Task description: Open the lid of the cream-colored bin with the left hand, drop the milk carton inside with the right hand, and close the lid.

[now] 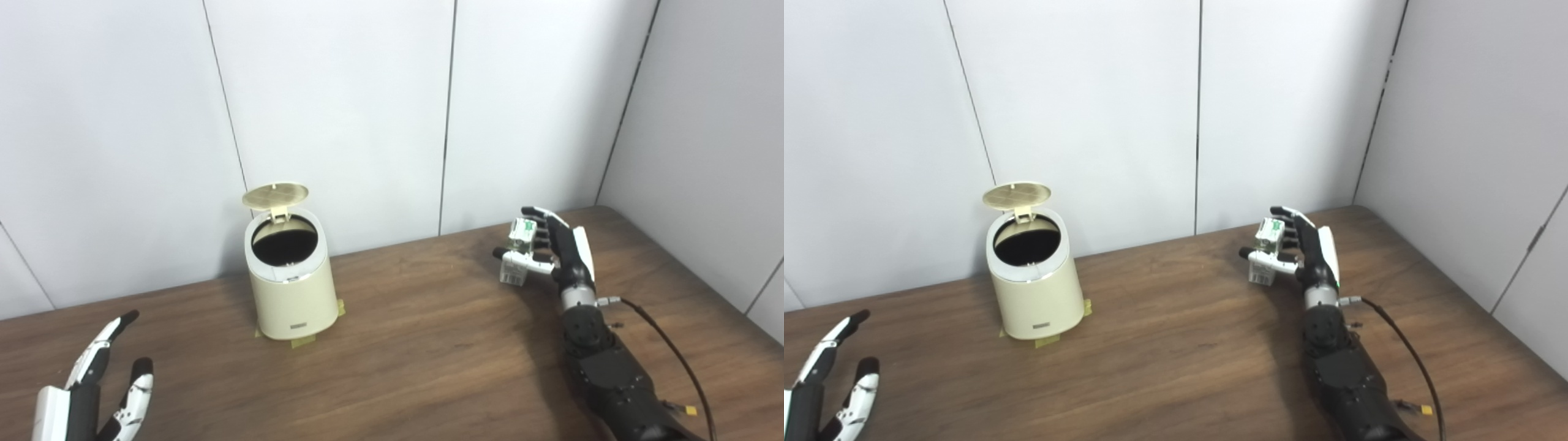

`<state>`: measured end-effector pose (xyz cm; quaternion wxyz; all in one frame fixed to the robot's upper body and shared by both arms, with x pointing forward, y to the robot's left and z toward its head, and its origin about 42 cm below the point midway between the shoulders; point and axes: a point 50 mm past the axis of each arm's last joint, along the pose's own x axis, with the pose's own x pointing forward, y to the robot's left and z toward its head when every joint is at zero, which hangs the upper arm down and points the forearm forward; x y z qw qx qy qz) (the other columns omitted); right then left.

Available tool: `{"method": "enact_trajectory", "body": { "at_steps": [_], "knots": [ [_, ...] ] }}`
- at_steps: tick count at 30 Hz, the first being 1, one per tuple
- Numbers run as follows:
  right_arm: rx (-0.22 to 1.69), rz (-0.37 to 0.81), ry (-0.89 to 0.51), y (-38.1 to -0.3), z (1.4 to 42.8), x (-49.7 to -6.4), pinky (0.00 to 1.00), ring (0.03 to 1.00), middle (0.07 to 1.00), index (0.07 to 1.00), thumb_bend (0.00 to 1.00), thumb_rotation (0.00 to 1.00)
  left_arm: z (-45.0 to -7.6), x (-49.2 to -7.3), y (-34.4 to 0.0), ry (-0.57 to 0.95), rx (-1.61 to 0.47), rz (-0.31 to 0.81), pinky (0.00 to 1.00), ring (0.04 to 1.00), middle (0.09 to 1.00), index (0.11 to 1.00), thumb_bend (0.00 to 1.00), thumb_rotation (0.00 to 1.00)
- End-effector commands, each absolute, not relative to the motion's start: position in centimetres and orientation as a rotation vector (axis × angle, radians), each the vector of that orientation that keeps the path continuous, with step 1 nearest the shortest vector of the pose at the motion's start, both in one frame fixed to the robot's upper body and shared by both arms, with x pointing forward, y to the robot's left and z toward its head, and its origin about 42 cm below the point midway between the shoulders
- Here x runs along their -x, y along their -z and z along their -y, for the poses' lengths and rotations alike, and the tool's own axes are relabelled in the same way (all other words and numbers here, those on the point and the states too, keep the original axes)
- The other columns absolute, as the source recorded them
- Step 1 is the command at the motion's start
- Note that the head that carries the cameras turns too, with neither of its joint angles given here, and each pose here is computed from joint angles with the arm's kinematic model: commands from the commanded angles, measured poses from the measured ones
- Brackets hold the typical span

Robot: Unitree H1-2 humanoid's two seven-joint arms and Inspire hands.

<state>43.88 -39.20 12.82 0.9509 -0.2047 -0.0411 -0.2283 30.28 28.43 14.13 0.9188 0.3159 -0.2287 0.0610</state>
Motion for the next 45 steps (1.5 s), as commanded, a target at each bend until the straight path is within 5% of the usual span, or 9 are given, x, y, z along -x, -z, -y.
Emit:
{"method": "enact_trajectory", "body": {
  "at_steps": [1,22,34,38,39,41,45],
  "knots": [
    [0.423,0.19,0.457,-16.65,39.95,-45.73,0.6,0.668,0.706,0.725,0.93,0.26,-28.98,-28.97,-12.73,-0.116,-0.664,0.431,0.9,0.884,0.89,0.875,0.24,0.72],
    [0.483,0.121,0.461,-16.28,39.84,-45.4,0.58,0.641,0.679,0.679,0.88,0.23,-28.91,-28.94,-13.07,-0.112,-0.668,0.429,0.91,0.882,0.888,0.878,0.22,0.68],
    [0.445,0.129,0.491,-16.33,40.07,-45.36,0.56,0.624,0.657,0.641,0.84,0.37,-28.98,-28.85,-12.88,-0.108,-0.665,0.419,0.92,0.89,0.895,0.882,0.23,0.69],
    [0.441,0.195,0.512,-16.45,39.92,-45.3,0.5,0.574,0.621,0.615,0.74,0.17,-28.98,-28.87,-12.85,-0.105,-0.672,0.423,0.91,0.89,0.893,0.881,0.23,0.68],
    [0.457,0.209,0.524,-16.49,39.9,-45.33,0.48,0.552,0.6,0.542,0.61,0.14,-28.97,-28.87,-12.85,-0.105,-0.673,0.424,0.92,0.888,0.891,0.878,0.23,0.68],
    [0.472,0.222,0.554,-16.55,39.8,-45.46,0.46,0.53,0.525,0.497,0.55,0.04,-28.93,-28.88,-12.86,-0.104,-0.673,0.425,0.92,0.885,0.889,0.875,0.22,0.67],
    [0.492,0.216,0.601,-16.74,39.45,-45.84,0.41,0.45,0.523,0.467,0.52,0.0,-28.89,-28.99,-12.8,-0.106,-0.678,0.425,0.91,0.878,0.882,0.874,0.22,0.66]
  ]
}}
